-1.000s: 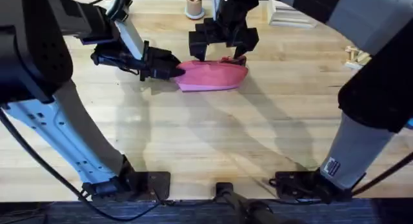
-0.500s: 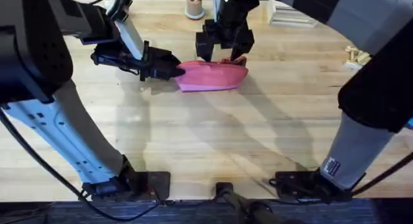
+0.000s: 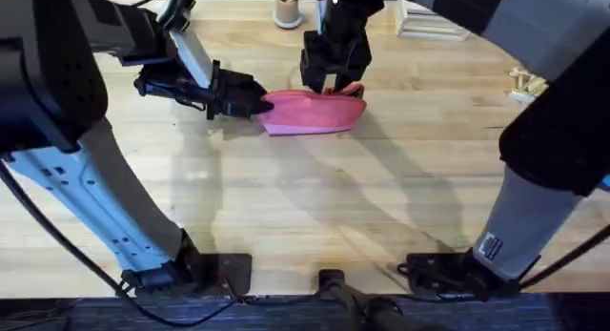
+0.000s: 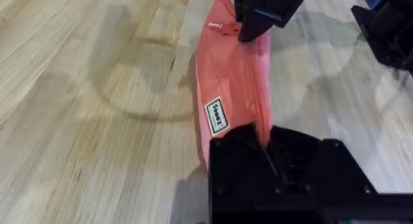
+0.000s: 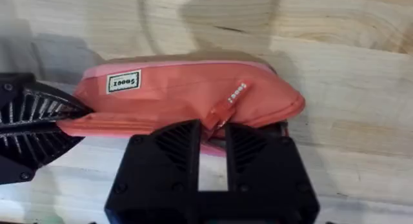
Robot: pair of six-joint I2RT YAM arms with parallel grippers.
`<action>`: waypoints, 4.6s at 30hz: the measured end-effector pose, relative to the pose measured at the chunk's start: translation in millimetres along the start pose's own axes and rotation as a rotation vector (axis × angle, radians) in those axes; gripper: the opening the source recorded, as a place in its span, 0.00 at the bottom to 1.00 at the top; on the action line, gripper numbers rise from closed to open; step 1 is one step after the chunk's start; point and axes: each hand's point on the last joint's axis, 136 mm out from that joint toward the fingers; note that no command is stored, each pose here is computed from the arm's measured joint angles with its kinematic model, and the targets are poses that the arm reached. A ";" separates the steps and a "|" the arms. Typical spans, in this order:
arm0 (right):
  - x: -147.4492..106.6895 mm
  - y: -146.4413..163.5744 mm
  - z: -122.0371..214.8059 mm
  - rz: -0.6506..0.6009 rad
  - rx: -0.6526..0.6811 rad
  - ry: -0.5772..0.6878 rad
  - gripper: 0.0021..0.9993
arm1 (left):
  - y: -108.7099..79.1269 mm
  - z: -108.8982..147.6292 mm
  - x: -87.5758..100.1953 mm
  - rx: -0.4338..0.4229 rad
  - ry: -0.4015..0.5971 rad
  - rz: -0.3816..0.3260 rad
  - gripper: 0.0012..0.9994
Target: Unzip the bag, pick up the pens from the table one at a time and place them inside, then zip the bag closed.
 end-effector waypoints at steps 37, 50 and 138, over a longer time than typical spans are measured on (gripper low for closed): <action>15.8 -87.5 44.7 -0.088 -0.125 -0.104 0.03 | -0.4 -1.1 0.3 -0.003 0.000 -0.001 0.04; 16.8 -96.0 47.0 -0.074 -0.142 -0.109 0.03 | -0.4 -1.1 0.3 -0.003 0.000 -0.001 0.04; 15.1 10.1 -21.8 0.023 0.166 0.077 0.93 | -0.5 -1.2 0.2 -0.003 0.001 -0.002 0.04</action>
Point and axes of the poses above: each hand's point on the last joint's axis, 136 mm out from that joint toward the fingers, its own z axis back along the fingers, its own y axis along the line the jaws close on, x = y × z, and after that the axes turned 9 degrees about z, right-handed
